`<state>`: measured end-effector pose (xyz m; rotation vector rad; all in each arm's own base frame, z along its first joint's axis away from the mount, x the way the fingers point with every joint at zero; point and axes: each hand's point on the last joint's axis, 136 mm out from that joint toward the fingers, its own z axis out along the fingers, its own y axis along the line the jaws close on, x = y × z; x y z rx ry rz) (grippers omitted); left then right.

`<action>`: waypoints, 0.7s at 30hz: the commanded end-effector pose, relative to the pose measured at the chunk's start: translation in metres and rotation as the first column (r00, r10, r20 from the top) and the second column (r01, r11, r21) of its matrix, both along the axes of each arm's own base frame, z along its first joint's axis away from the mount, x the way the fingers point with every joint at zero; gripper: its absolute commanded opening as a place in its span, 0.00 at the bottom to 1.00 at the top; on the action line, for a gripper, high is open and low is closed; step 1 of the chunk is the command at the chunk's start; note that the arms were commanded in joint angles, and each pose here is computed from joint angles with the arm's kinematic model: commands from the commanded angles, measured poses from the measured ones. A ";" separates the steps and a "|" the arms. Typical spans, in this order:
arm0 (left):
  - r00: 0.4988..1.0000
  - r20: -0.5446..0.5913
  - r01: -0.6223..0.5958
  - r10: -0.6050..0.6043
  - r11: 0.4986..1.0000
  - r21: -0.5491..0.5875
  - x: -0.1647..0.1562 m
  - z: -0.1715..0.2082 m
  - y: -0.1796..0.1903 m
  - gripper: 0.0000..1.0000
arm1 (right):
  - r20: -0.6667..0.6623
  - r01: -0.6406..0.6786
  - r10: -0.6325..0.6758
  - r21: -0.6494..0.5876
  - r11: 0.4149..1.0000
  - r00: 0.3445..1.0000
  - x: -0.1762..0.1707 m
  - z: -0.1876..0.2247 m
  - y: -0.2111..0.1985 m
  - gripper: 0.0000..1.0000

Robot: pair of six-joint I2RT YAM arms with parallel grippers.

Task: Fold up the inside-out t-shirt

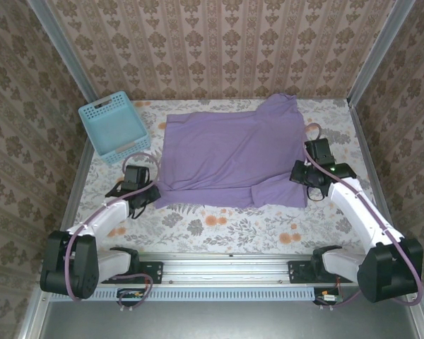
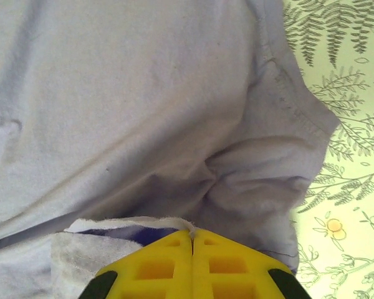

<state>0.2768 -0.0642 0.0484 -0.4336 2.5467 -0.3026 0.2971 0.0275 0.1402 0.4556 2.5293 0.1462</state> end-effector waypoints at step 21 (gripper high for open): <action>0.998 0.061 -0.012 0.026 0.976 -0.217 -0.081 0.033 -0.011 0.00 | 0.174 0.349 -0.349 0.033 0.937 0.921 -0.079 0.050 -0.065 0.00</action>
